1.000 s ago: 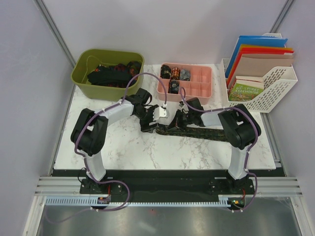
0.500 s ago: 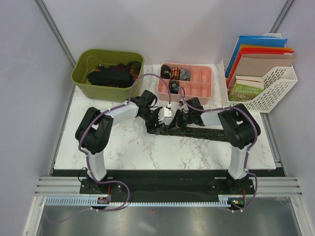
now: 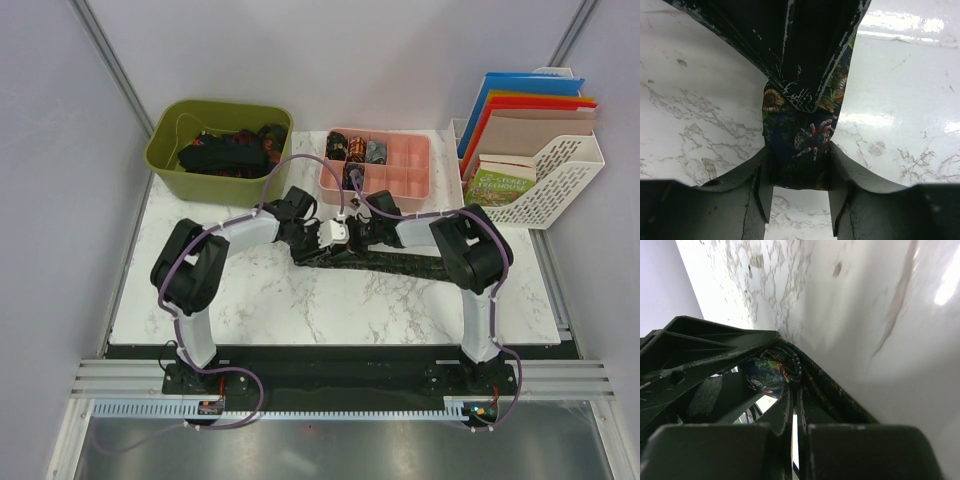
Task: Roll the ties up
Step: Roll the tie at the center of the board.
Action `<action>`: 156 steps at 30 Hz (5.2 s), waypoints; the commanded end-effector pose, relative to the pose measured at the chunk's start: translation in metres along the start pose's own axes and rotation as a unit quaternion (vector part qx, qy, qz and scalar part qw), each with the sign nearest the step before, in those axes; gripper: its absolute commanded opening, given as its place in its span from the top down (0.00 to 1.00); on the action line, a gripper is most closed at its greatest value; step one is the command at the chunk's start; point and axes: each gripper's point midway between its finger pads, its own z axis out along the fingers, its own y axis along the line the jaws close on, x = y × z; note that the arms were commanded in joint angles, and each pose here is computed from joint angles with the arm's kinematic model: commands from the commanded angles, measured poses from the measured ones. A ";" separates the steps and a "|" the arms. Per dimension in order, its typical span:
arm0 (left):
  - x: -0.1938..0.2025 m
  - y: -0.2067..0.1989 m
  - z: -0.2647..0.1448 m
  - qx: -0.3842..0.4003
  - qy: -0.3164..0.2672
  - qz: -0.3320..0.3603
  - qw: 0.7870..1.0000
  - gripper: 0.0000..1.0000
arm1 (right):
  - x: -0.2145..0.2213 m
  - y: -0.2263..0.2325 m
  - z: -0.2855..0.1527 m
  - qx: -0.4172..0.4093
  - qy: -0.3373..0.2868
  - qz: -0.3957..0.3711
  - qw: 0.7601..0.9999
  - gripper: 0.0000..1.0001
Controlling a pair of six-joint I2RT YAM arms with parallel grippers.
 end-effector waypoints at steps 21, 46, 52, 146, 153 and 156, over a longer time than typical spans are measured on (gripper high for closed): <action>0.022 -0.015 -0.019 0.006 0.028 0.047 0.999 0.75 | 0.030 -0.016 -0.012 0.066 0.009 0.025 0.997 0.89; -0.039 -0.013 -0.035 0.030 -0.051 0.041 0.997 0.58 | 0.032 -0.047 0.003 0.123 0.013 0.008 0.992 1.00; -0.054 -0.019 -0.025 0.050 -0.066 0.039 0.996 0.58 | 0.032 -0.047 0.004 0.121 0.016 0.009 0.993 1.00; -0.025 -0.033 0.001 0.068 -0.035 0.058 0.995 0.33 | 0.043 -0.072 -0.025 0.145 0.014 0.056 0.988 1.00; -0.033 -0.031 -0.007 0.061 -0.042 0.056 0.996 0.48 | 0.043 -0.068 -0.024 0.144 0.008 0.054 0.988 1.00; -0.040 -0.028 -0.014 0.053 -0.051 0.061 0.995 0.60 | 0.044 -0.066 -0.023 0.142 0.008 0.057 0.988 1.00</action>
